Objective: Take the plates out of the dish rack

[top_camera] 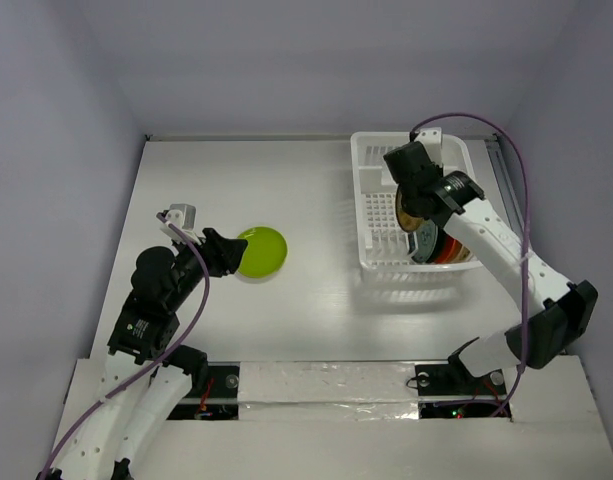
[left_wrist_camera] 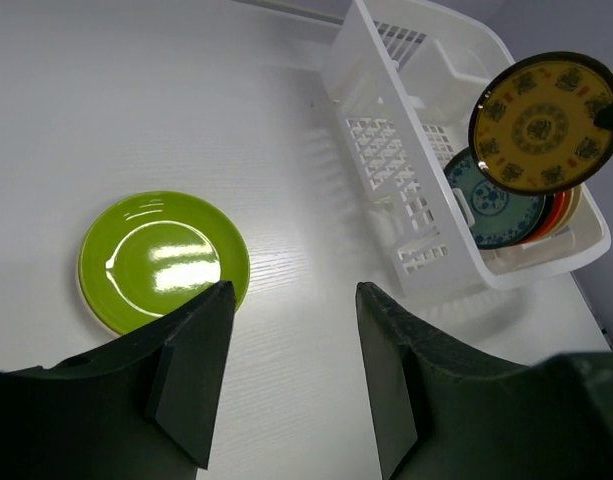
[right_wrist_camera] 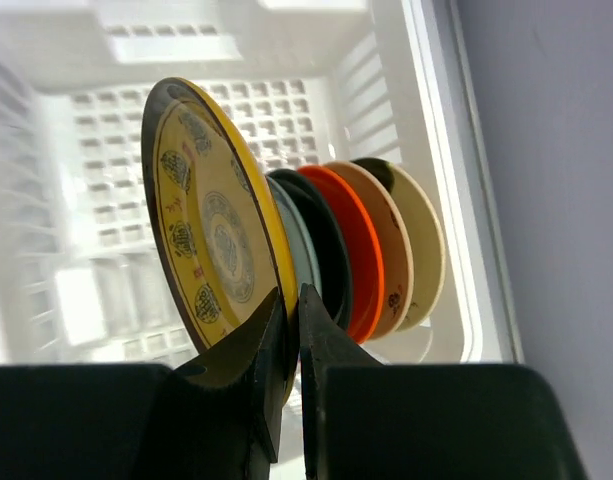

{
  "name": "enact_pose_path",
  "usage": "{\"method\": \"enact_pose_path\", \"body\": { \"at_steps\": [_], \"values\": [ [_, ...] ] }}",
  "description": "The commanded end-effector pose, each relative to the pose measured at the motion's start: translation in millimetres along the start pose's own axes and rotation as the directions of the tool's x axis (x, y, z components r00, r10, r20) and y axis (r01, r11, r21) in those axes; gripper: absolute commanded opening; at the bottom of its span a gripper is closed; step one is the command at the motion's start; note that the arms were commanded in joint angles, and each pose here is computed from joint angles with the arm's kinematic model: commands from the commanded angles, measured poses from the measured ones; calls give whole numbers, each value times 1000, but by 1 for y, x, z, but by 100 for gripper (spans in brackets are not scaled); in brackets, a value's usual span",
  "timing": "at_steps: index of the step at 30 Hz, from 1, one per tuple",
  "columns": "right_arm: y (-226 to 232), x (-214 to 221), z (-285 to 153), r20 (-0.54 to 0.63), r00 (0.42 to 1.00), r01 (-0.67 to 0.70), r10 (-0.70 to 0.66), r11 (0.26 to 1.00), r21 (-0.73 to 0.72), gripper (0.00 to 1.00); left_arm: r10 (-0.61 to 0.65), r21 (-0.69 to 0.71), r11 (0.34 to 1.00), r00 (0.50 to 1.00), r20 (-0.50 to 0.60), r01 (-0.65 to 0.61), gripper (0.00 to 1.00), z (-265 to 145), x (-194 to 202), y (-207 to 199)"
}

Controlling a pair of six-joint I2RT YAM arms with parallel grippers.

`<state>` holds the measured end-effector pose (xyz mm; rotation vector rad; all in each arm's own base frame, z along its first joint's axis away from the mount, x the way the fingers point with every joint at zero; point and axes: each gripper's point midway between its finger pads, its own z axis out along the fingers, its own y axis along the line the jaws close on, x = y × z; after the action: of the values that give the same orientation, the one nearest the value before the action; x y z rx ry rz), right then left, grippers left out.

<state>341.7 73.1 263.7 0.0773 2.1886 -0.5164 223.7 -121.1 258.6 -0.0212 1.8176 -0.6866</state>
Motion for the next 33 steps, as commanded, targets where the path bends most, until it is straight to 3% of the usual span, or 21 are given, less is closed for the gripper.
{"method": "enact_pose_path", "body": {
  "at_steps": [1,4,6,8,11,14,22,33],
  "values": [
    [-2,-48,-44,156,972,-152,173,979,-137,0,14,36,999,998,56,-16,49,0,-16,-10],
    [36,-71,-72,209,936,-198,283,915,-351,0,12,36,999,998,56,-14,54,-1,-16,-10],
    [72,-73,-90,197,927,-179,318,839,-515,0,12,34,999,998,55,-14,55,0,-16,-10],
    [114,-84,-117,167,903,-186,396,711,-678,0,12,31,999,998,57,-14,54,-1,-17,-9],
    [179,-80,-133,77,911,-177,405,552,-814,0,13,25,1000,998,65,-15,48,-2,-19,-8],
    [239,-65,-132,17,934,-176,357,500,-848,0,13,21,1000,998,67,-14,43,-2,-20,-7],
    [323,-26,-110,-126,949,-239,287,401,-884,0,13,21,1000,998,65,-14,42,-2,-19,-7],
    [374,36,-68,-262,945,-323,197,427,-845,6,13,19,1000,998,66,-14,42,-1,-19,-6]
  ]
}}
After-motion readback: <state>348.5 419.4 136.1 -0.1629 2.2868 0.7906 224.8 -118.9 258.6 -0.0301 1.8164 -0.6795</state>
